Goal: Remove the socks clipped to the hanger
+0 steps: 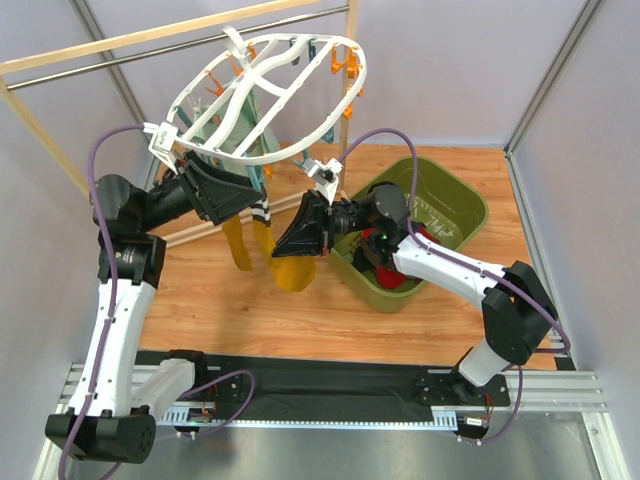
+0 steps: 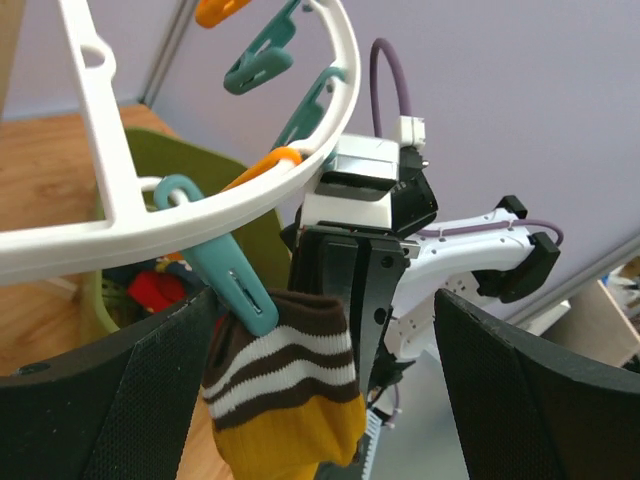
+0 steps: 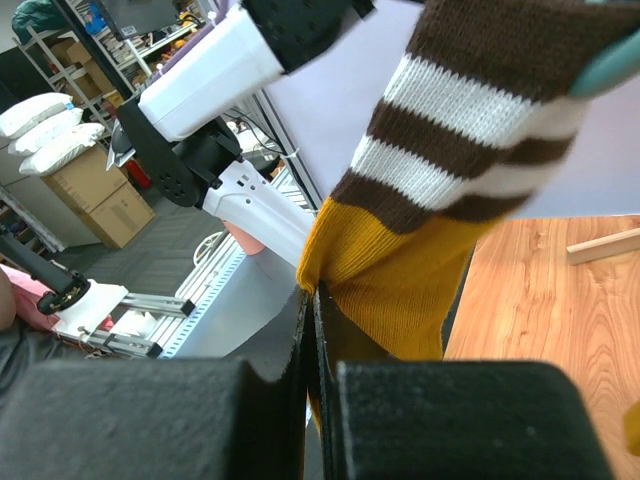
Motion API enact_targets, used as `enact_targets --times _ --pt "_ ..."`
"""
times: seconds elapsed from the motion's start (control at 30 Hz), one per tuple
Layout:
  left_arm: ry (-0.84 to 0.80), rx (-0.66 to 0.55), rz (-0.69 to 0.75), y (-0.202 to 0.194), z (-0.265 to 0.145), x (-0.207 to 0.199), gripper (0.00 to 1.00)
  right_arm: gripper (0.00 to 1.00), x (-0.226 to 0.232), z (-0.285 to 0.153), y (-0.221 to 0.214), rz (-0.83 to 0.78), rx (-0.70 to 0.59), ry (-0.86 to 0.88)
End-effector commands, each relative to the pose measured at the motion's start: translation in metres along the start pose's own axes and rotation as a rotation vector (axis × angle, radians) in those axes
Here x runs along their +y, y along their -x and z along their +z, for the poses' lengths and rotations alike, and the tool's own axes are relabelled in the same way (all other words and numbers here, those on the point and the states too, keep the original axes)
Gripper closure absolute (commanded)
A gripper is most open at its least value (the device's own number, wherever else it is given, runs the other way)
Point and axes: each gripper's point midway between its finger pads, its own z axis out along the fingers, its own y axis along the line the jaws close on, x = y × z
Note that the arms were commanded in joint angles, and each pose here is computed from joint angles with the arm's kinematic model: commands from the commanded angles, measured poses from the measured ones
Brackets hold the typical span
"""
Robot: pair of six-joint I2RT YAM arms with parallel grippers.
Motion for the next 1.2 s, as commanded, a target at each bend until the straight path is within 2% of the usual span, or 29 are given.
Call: enact_targets --times 0.0,0.33,0.53,0.7,0.8,0.93,1.17 --pt "0.045 -0.041 0.1 0.017 -0.005 -0.013 0.06 1.0 0.017 -0.001 0.006 -0.053 0.008 0.031" --pt "0.035 -0.065 0.118 0.021 -0.003 -0.01 0.09 1.0 0.029 -0.002 0.01 -0.056 -0.001 0.072" --pt "0.022 -0.073 0.074 0.014 -0.003 -0.005 0.11 1.0 0.038 -0.002 0.015 -0.061 -0.014 0.104" --pt "0.115 -0.057 0.07 -0.004 -0.011 0.015 0.1 1.0 0.036 -0.002 0.016 -0.053 -0.024 0.092" --pt "0.158 -0.028 0.097 -0.014 -0.02 0.014 0.09 1.0 0.027 -0.002 0.015 -0.067 -0.037 0.046" --pt "0.181 0.014 0.122 -0.029 -0.031 0.006 0.09 1.0 -0.001 -0.005 0.015 -0.05 -0.064 -0.118" --pt "0.184 0.023 0.054 -0.061 -0.038 0.02 0.1 1.0 -0.024 -0.014 0.026 -0.086 -0.149 -0.288"
